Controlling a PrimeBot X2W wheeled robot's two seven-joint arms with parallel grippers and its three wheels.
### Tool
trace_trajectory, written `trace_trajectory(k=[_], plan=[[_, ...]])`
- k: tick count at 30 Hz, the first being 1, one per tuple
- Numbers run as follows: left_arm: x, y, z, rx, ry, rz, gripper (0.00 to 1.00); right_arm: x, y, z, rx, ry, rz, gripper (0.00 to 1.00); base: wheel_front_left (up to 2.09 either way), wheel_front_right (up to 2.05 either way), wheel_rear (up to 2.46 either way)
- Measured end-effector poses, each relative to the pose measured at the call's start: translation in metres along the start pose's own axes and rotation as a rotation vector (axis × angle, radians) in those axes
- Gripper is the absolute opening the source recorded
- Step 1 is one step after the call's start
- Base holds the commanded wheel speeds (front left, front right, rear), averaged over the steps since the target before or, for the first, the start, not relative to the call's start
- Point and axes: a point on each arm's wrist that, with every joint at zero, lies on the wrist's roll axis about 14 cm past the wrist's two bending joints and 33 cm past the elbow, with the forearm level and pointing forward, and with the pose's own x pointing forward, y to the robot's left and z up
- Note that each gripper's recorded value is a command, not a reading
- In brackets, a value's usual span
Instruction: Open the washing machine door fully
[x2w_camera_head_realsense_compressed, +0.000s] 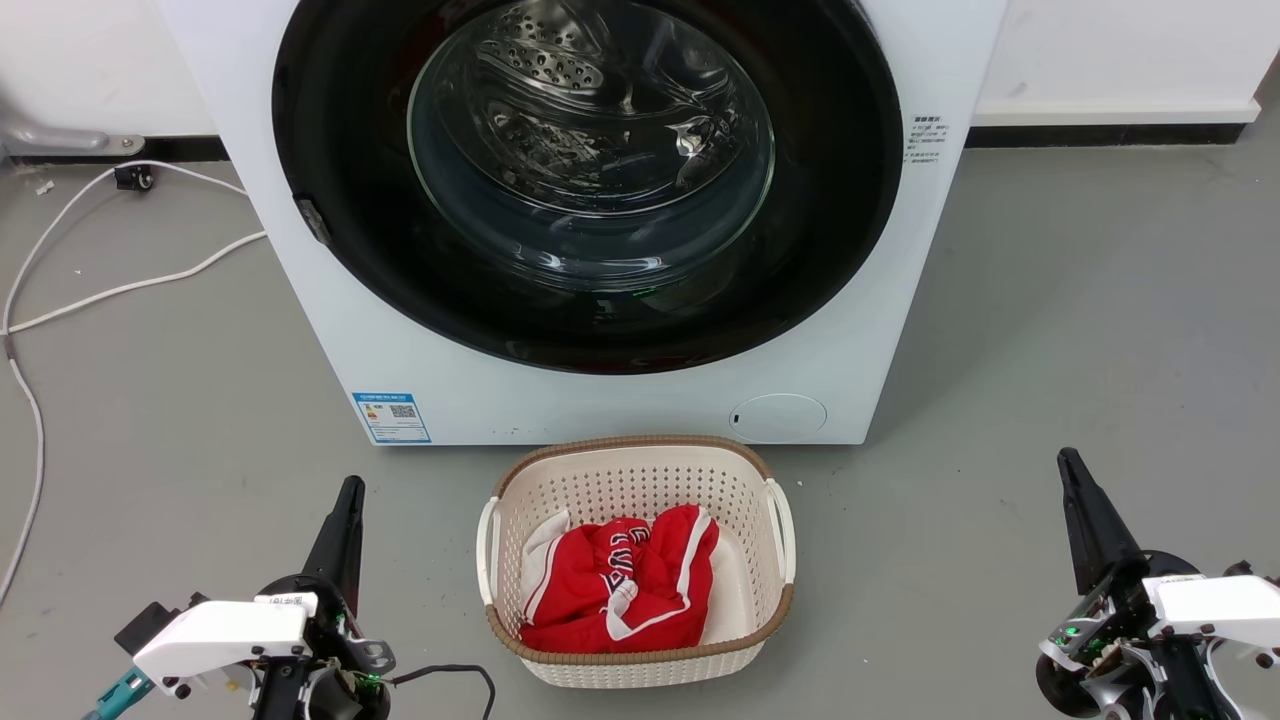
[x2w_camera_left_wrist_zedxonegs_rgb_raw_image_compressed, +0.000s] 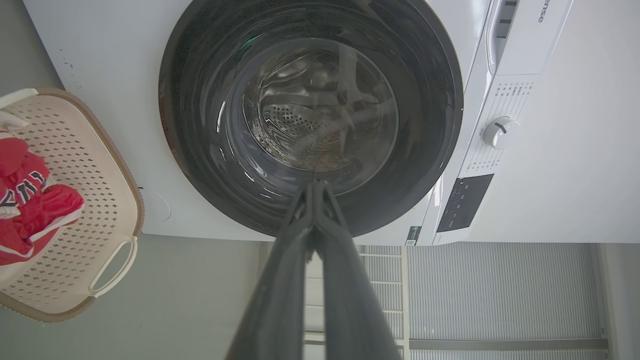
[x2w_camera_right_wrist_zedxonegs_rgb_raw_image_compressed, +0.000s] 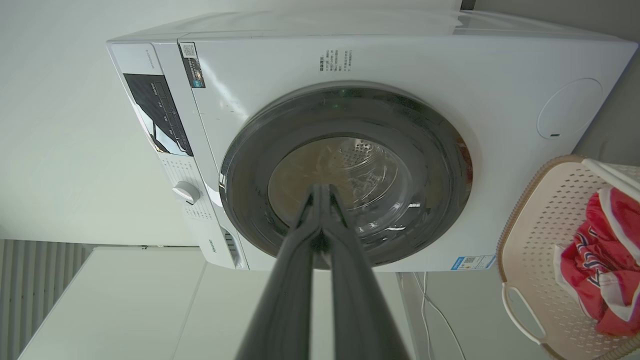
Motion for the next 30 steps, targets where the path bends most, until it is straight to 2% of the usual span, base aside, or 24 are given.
trace_trajectory(k=[4,5,8,18,25,30], plan=[[0.0,0.0,0.0,0.002,0.0,0.0,0.0,0.0,0.0,0.0,0.0,-0.001,0.0,0.0,0.0,0.0,0.0],[-0.002,0.006,-0.001,-0.001,0.0,0.018,1.0,-0.002,-0.006,0.0,0.003,-0.001,-0.018,1.0,0.0,0.0,0.0],[-0.007,0.015,-0.002,-0.006,-0.003,0.046,1.0,-0.008,-0.016,-0.001,0.005,-0.008,-0.047,1.0,0.0,0.0,0.0],[-0.003,0.0,-0.01,0.023,-0.012,-0.001,1.0,-0.009,-0.007,-0.005,-0.041,-0.024,-0.018,1.0,0.0,0.0,0.0],[-0.003,-0.008,-0.009,0.073,-0.026,-0.027,1.0,-0.009,0.0,-0.004,-0.13,-0.036,0.001,1.0,0.0,0.0,0.0],[-0.003,-0.02,-0.009,0.181,-0.038,-0.064,1.0,-0.01,0.007,-0.001,-0.251,-0.053,0.021,1.0,0.0,0.0,0.0]])
